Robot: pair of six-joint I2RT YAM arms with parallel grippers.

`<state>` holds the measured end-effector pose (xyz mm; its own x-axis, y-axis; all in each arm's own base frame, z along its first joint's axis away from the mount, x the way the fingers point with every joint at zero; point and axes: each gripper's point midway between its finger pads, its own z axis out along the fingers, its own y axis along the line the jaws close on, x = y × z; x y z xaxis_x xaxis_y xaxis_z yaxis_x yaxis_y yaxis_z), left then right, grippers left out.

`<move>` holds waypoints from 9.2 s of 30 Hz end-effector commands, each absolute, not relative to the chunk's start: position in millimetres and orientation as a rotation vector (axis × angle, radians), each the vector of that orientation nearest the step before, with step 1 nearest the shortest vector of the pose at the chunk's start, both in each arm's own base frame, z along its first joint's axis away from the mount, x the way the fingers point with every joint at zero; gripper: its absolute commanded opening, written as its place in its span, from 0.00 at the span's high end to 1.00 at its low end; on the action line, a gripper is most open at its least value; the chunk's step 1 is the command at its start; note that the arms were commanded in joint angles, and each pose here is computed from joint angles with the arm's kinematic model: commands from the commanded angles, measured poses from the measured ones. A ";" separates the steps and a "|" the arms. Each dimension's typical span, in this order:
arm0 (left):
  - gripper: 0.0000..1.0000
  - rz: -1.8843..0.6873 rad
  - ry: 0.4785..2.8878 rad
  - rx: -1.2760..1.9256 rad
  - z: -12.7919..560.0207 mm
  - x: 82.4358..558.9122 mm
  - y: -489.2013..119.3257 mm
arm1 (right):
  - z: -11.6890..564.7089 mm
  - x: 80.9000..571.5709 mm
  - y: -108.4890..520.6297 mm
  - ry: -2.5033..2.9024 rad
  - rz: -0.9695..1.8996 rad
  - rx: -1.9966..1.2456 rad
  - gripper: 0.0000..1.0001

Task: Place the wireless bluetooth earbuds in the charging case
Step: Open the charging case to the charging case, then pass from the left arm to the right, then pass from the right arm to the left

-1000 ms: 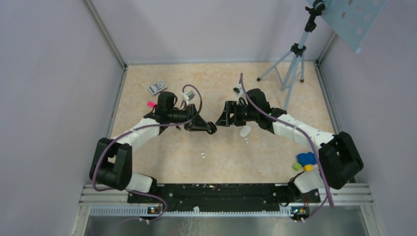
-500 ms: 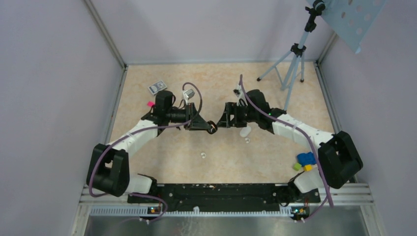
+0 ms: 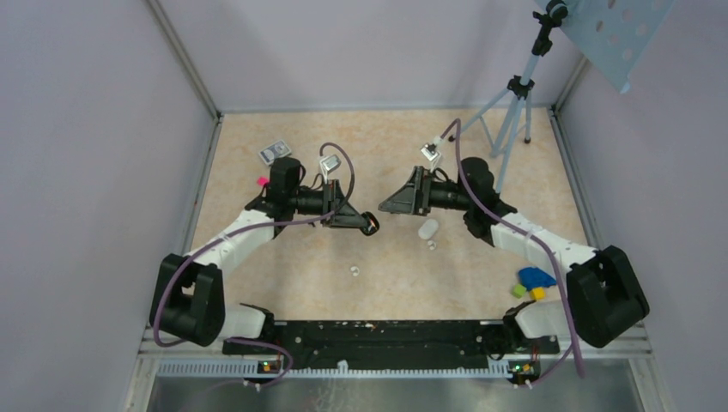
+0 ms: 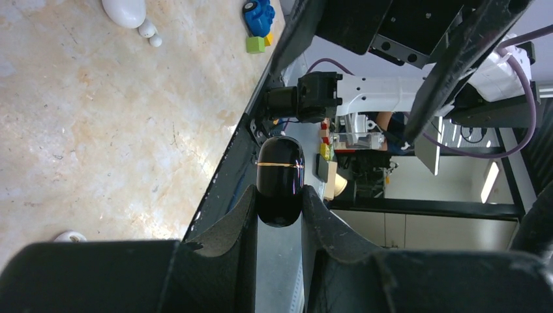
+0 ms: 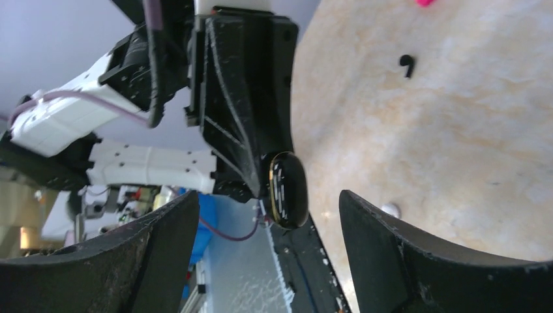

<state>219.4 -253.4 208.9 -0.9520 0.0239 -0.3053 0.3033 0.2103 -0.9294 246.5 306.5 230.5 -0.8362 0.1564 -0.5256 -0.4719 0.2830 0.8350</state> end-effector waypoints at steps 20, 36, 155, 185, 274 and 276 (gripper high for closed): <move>1.00 -1.819 2.104 0.457 241.9 220.9 -256.3 | 249.2 200.9 342.5 1.912 1.885 -0.564 0.26; 1.00 -1.817 2.122 0.443 239.7 222.7 -256.7 | 237.3 215.7 337.8 1.996 1.700 -0.516 0.75; 1.00 -1.873 1.782 0.774 336.7 184.0 -248.5 | 309.4 209.3 322.9 1.511 2.296 -0.344 0.68; 1.00 -1.817 1.816 0.760 332.4 193.9 -250.0 | 282.9 238.2 311.5 1.812 1.776 -0.325 0.40; 0.43 -1.762 1.984 0.796 304.6 213.6 -278.6 | 316.8 209.2 317.8 1.697 0.994 -1.202 1.00; 0.46 -1.764 1.989 0.792 302.8 213.6 -278.8 | 318.3 208.1 317.5 1.693 0.999 -1.202 1.00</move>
<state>215.6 -276.3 299.9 -0.7961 0.1645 -0.5824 0.6009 0.0996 -0.7931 211.5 309.7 267.6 -0.3251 -0.4133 -0.8506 -0.9330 0.2869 0.2172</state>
